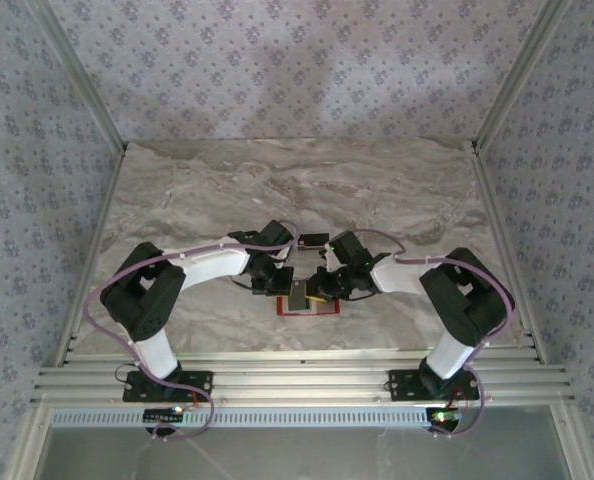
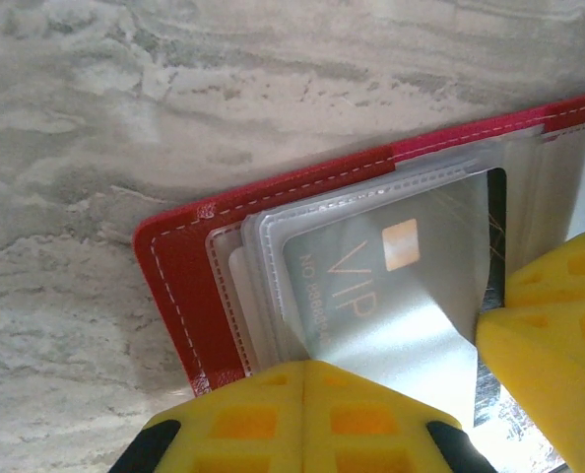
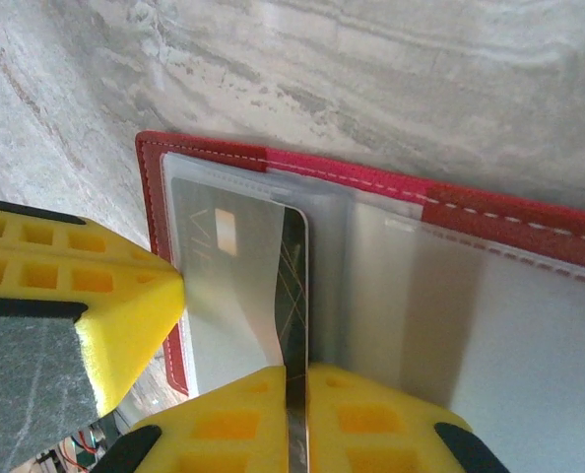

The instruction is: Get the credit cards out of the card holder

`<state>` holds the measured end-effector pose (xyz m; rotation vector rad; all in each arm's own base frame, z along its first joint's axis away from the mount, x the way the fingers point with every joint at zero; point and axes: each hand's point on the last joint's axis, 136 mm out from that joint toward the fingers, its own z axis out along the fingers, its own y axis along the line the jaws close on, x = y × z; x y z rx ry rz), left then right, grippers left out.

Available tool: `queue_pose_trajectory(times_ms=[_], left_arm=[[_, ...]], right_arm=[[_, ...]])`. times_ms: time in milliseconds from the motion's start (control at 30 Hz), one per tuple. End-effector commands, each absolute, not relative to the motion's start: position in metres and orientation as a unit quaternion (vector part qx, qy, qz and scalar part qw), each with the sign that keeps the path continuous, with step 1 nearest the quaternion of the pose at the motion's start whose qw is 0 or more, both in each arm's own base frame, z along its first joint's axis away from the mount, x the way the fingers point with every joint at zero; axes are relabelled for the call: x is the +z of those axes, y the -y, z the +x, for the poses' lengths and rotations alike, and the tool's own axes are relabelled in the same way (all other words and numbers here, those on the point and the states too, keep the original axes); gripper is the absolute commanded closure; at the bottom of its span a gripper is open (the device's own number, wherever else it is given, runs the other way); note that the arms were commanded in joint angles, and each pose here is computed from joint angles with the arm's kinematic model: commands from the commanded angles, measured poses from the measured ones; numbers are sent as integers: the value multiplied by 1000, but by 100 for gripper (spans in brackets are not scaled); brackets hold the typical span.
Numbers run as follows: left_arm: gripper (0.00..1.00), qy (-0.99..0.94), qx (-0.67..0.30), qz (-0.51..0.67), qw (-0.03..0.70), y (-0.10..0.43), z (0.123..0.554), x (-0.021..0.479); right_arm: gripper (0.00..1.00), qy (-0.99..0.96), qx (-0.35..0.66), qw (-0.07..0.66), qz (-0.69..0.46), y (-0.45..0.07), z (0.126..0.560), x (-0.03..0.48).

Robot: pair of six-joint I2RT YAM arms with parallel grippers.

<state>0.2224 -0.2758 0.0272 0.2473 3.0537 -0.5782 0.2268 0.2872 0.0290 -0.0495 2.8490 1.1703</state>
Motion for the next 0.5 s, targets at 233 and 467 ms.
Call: queue_pose_trajectory(times_ms=[233,467], left_arm=[[93,-990,-113,85,-18,248,208,-1],[93,-990,-109,89,-19,248,209,0]], right_arm=[[96,-932,361,38,7,-267,223,31],[91,-921,387,44,15,-272,224,39]])
